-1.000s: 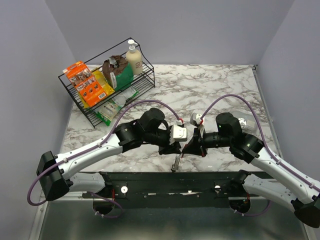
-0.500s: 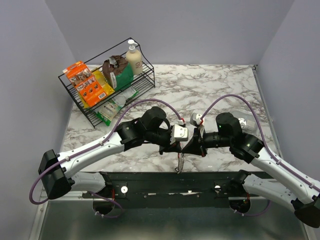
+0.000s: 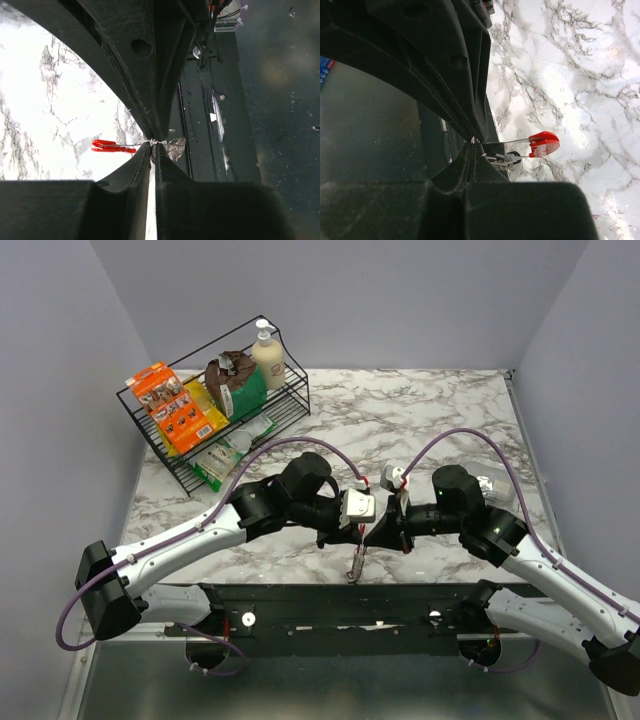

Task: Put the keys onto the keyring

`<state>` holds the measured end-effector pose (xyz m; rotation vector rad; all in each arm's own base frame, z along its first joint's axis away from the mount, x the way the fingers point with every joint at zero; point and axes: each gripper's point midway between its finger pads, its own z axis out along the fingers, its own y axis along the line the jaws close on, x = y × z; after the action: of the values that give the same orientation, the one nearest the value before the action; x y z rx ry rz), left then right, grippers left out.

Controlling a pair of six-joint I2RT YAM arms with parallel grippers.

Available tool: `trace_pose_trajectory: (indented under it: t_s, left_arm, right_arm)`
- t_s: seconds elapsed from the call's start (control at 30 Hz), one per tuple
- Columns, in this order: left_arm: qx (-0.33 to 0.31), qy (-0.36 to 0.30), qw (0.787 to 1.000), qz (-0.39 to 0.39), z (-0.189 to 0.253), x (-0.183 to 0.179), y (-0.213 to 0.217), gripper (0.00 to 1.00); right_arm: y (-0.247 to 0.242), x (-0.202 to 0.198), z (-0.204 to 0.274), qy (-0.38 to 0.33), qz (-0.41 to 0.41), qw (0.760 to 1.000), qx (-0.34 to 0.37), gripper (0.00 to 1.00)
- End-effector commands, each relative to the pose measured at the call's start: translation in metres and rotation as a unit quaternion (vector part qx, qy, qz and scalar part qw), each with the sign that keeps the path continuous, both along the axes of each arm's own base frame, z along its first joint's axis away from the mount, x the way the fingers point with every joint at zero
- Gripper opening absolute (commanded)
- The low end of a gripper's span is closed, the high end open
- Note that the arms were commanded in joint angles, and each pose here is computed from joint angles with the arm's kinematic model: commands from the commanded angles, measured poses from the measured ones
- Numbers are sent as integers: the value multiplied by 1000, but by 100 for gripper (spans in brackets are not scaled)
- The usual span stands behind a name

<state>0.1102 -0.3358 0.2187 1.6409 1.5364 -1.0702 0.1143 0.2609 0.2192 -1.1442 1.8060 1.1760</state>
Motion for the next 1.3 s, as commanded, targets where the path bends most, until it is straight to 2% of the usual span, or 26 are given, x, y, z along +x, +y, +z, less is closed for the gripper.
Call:
trace_pose_trajectory:
  t_s: [0.0, 0.03, 0.27, 0.33, 0.37, 0.47, 0.5, 0.57, 0.6, 0.7, 0.77, 0.9, 1.07, 1.27]
  left_arm:
    - [-5, -11, 1000, -2, 10, 2, -1, 7]
    - [-4, -9, 1000, -4, 9, 2, -2, 0]
    - [-5, -10, 1000, 2, 10, 3, -2, 0]
    - [-13, -13, 1000, 12, 13, 6, -3, 0]
    - [-15, -15, 1000, 18, 12, 7, -2, 0]
    - [-35, -21, 999, 32, 16, 10, -3, 0]
    - [-48, -30, 998, 41, 20, 14, -5, 0]
    - [-61, -24, 996, 52, 23, 14, -5, 0]
    - [-70, -26, 996, 56, 22, 15, -6, 0]
    - [-93, -23, 992, 76, 24, 16, -5, 0]
    - [-114, -24, 989, 93, 31, 18, -2, 0]
    - [-165, -33, 979, 114, 40, 20, 1, 0]
    - [-212, -28, 971, 108, 54, 11, 5, 0]
    - [-235, -20, 969, 71, 62, -4, 5, 0]
  right_arm:
    - [2, 2, 10, -20, 0, 1000, 17, 0]
    - [2, 2, 11, -21, 1, 1000, 18, 0]
    - [2, 4, 10, -20, -7, 1000, 16, 0]
    - [1, 7, 11, -25, -15, 999, 18, 3]
    - [1, 7, 11, -25, -19, 999, 18, 14]
    - [-2, 12, 13, -32, -38, 999, 19, 35]
    - [-3, 13, 15, -34, -44, 998, 21, 49]
    - [-7, 17, 20, -48, -65, 996, 28, 62]
    - [-10, 18, 23, -49, -75, 995, 31, 71]
    - [-20, 25, 31, -69, -121, 989, 45, 82]
    - [-28, 30, 35, -83, -151, 984, 54, 85]
    - [-35, 31, 41, -95, -171, 978, 70, 86]
    - [-29, 17, 51, -113, -125, 981, 100, 85]
    - [-17, -9, 60, -135, -29, 981, 135, 75]
